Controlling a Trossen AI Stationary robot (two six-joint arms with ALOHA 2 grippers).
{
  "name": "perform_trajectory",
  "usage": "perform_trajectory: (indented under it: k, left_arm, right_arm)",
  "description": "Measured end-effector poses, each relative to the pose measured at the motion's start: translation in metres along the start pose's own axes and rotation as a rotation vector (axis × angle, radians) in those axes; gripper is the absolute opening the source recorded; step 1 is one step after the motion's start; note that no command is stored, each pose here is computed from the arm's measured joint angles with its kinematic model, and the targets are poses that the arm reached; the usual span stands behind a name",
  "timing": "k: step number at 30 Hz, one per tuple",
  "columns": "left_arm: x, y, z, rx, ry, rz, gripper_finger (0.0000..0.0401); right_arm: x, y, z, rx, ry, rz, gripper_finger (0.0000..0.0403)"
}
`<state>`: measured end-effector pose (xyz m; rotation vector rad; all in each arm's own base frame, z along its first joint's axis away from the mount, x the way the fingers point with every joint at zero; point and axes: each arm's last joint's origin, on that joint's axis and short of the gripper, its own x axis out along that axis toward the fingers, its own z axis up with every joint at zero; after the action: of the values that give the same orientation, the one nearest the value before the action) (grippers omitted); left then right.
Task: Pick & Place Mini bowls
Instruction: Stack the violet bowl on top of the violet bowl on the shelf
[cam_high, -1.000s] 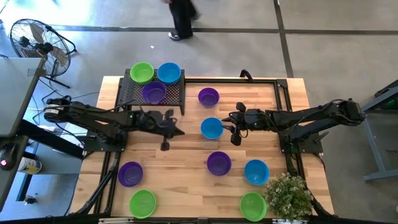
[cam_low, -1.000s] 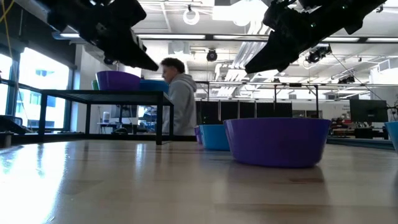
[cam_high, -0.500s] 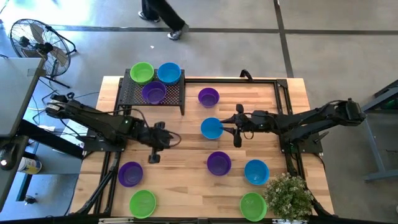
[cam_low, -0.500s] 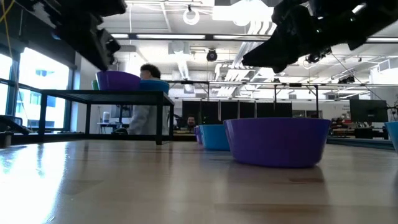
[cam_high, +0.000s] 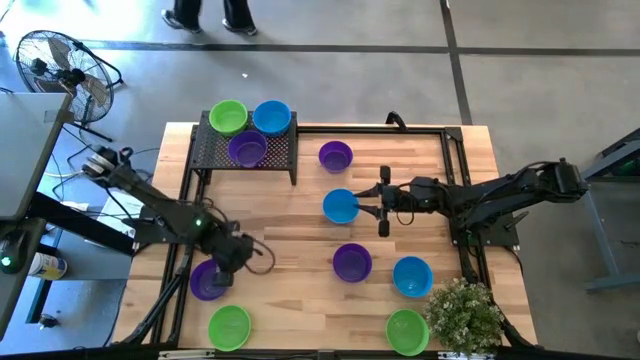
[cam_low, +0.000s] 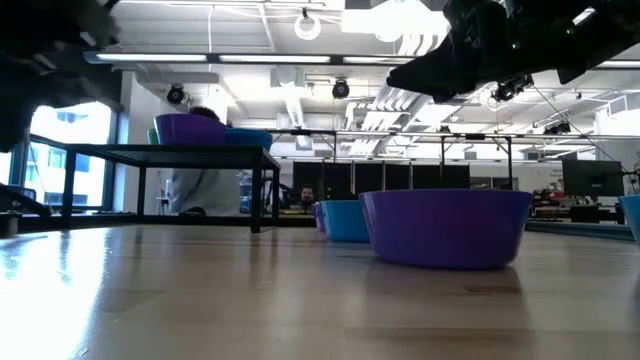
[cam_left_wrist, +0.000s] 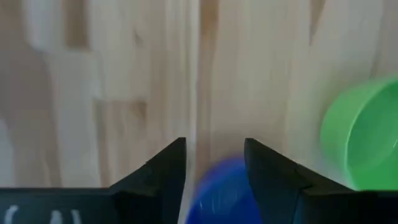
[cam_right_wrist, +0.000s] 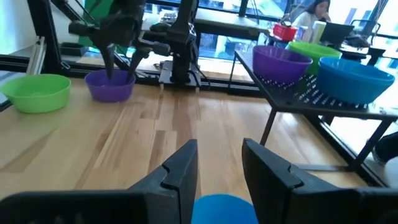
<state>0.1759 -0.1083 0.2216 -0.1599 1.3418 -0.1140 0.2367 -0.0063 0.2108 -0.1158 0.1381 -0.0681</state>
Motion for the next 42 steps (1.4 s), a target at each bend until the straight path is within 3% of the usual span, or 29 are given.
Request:
perform_trajectory:
  k: [15,20,24,28,33,39,42]
  left_arm:
    - [0.05,-0.021,-0.009,0.139,0.28,0.063,0.0148]
    - [0.051,-0.02,-0.007,0.181,0.264,0.078,0.0081]
    - [0.046,-0.013,0.004,0.138,0.232,0.089,0.0011]
    - [0.033,-0.001,0.027,0.068,0.128,0.149,0.0011]
    - [0.017,0.032,0.054,-0.06,0.018,0.23,0.0006]
    - [0.01,0.086,0.066,-0.193,-0.009,0.388,0.0003]
    - [0.009,0.104,0.068,-0.213,-0.016,0.402,0.0003]
  right_arm:
    - [0.0,0.0,0.001,-0.051,-0.005,0.009,0.0114]
    - [0.0,0.0,0.001,-0.046,-0.008,0.008,0.0114]
    - [0.0,0.0,0.001,-0.048,-0.009,0.006,0.0114]
    - [0.0,0.0,0.001,-0.048,-0.01,0.002,0.0114]
    - [0.0,0.0,0.001,-0.045,-0.012,0.002,0.0114]
    - [0.0,0.0,0.001,-0.018,-0.004,0.011,0.0114]
    - [0.0,0.0,-0.001,-0.026,0.01,0.013,0.0114]
